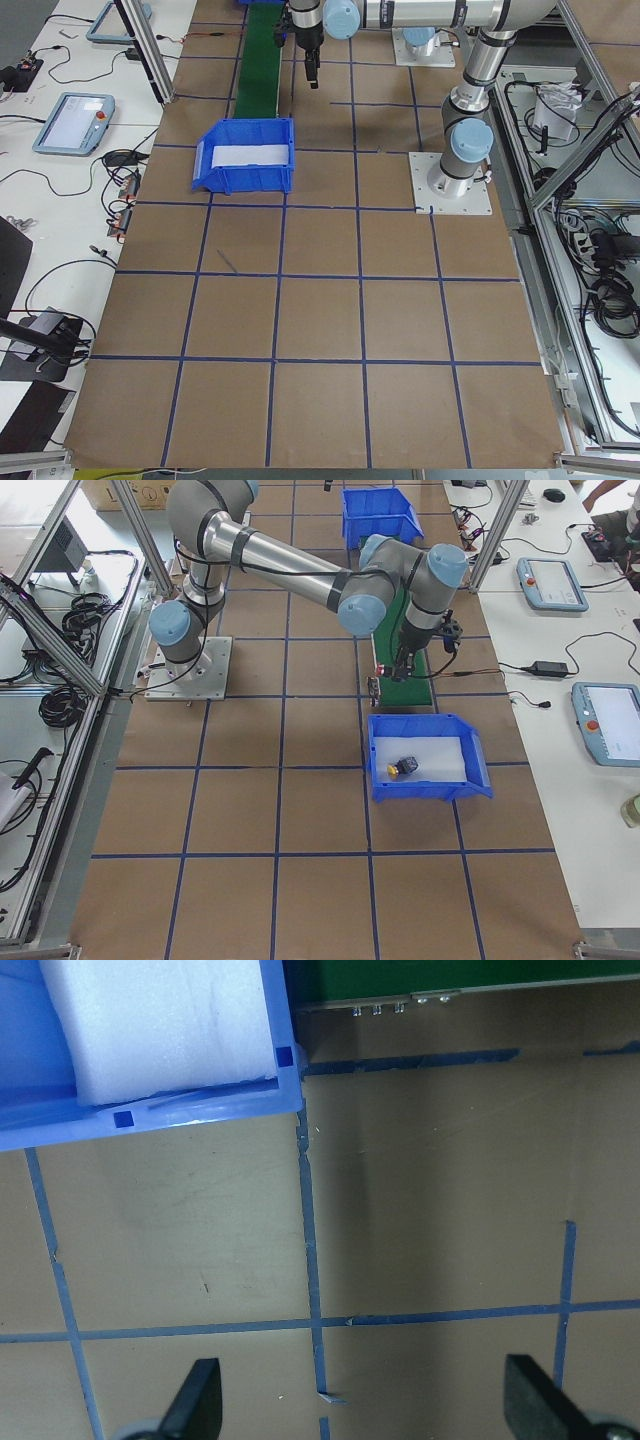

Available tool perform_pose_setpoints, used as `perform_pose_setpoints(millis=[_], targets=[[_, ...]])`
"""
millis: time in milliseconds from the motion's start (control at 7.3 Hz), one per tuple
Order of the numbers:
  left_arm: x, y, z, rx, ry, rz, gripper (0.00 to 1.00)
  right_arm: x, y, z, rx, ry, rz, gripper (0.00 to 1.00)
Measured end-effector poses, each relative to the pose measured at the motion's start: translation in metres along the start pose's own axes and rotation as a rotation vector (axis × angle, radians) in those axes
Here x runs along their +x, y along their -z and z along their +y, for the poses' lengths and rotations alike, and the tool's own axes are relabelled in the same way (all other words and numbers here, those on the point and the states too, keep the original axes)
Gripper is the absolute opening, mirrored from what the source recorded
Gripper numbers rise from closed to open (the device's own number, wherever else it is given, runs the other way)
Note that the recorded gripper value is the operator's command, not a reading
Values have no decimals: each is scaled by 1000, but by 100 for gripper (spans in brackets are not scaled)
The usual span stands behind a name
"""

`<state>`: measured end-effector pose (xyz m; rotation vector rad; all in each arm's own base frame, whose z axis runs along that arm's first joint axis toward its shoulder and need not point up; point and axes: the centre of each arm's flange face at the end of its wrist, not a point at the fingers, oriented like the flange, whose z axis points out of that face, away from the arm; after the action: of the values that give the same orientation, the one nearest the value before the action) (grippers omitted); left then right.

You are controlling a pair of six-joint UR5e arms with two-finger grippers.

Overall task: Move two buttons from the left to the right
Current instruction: 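Release the red button in the bin and withdraw the right gripper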

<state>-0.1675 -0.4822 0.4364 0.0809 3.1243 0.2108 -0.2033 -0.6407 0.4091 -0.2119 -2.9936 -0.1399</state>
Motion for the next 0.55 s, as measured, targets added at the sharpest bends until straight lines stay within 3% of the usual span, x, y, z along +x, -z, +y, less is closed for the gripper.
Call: perform_pose_setpoints(millis=[274,548], targets=[[0,0,0,0,-2,-1,100,46,-7,-1,29,-29,54,32],[0,0,0,1,-3,-1,100,104,-39,-5,39,-109,60,33]])
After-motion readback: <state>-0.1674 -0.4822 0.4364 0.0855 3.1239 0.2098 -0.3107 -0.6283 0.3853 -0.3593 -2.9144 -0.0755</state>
